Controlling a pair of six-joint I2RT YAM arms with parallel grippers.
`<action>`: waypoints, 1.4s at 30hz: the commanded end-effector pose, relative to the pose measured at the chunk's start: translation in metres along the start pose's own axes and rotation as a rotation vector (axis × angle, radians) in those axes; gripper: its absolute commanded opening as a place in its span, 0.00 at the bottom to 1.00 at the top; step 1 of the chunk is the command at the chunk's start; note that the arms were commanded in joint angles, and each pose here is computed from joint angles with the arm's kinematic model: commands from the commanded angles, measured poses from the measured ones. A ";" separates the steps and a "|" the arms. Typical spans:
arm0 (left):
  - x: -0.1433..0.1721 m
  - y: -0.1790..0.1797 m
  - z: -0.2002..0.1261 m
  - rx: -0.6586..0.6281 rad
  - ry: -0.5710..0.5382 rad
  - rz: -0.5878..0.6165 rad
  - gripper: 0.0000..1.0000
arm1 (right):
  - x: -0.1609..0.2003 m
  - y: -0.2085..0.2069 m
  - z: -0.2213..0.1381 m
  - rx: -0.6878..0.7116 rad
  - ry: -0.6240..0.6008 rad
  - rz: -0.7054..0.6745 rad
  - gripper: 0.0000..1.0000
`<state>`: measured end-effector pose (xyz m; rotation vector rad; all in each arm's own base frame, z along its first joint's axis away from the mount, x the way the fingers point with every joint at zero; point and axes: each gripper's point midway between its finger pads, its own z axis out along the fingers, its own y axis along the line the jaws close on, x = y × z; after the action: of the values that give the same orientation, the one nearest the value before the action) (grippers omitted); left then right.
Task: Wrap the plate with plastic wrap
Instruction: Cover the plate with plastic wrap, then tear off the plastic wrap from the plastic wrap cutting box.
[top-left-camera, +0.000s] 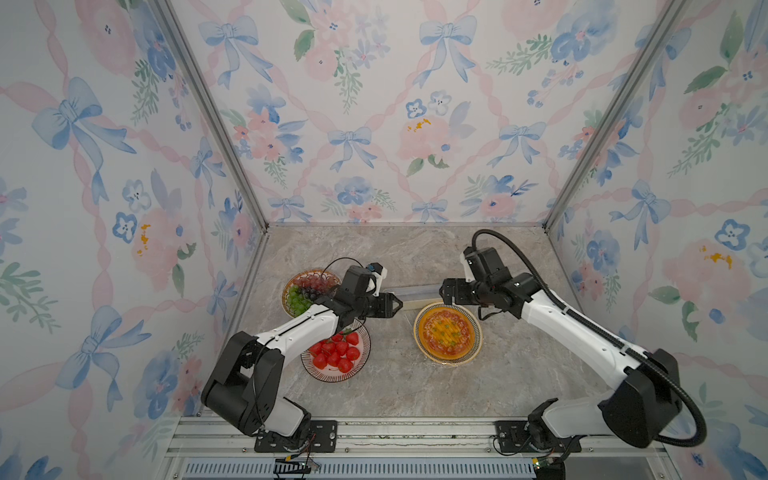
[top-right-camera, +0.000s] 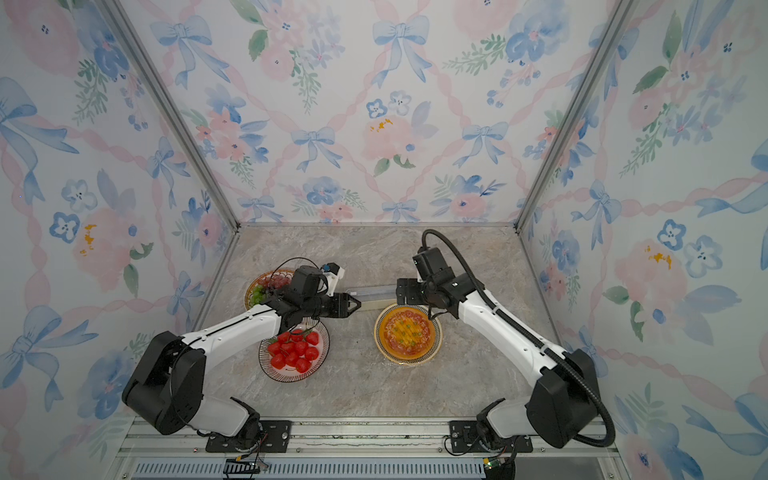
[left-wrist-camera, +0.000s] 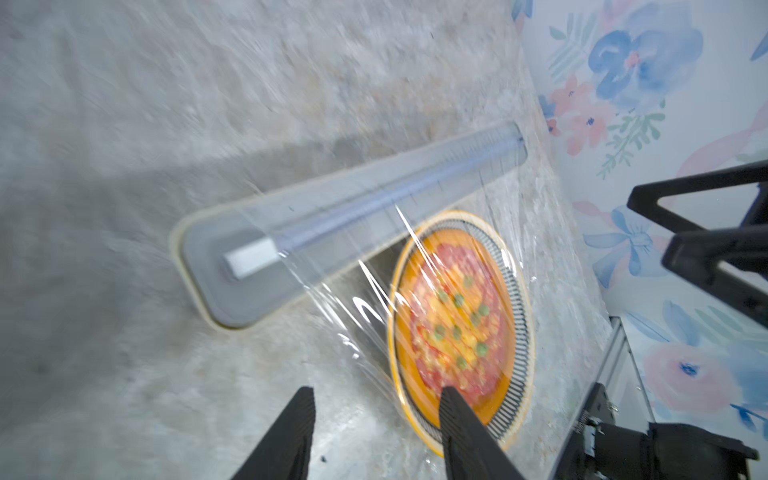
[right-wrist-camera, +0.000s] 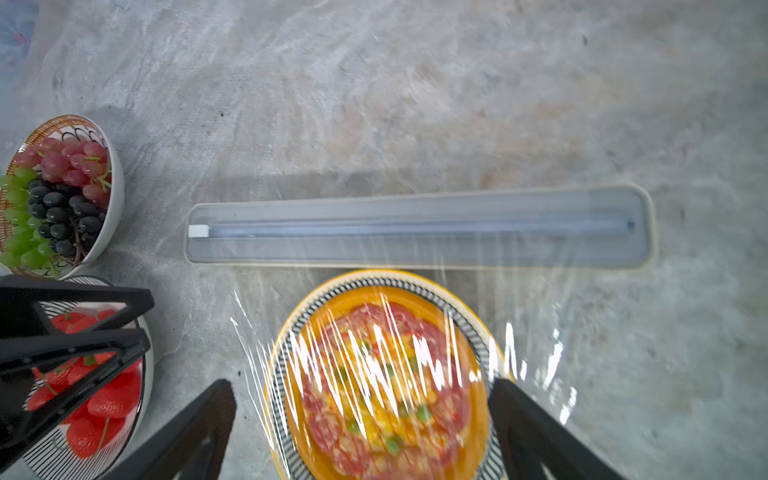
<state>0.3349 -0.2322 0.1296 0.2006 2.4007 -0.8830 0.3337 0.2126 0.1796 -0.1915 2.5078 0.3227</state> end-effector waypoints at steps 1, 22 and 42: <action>-0.015 0.028 -0.004 -0.068 -0.003 0.016 0.34 | -0.019 0.031 0.028 0.051 -0.044 -0.151 0.97; -0.028 0.066 0.042 -0.125 0.062 0.010 0.24 | -0.015 0.109 0.138 -0.019 -0.001 -0.210 0.97; -0.006 0.076 0.054 -0.142 0.121 0.006 0.26 | -0.011 0.088 0.151 0.040 0.045 -0.198 0.88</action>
<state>0.3987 -0.2089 0.0778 0.1850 2.5036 -0.7358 0.4005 0.3482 0.0908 -0.4499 2.4851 0.2418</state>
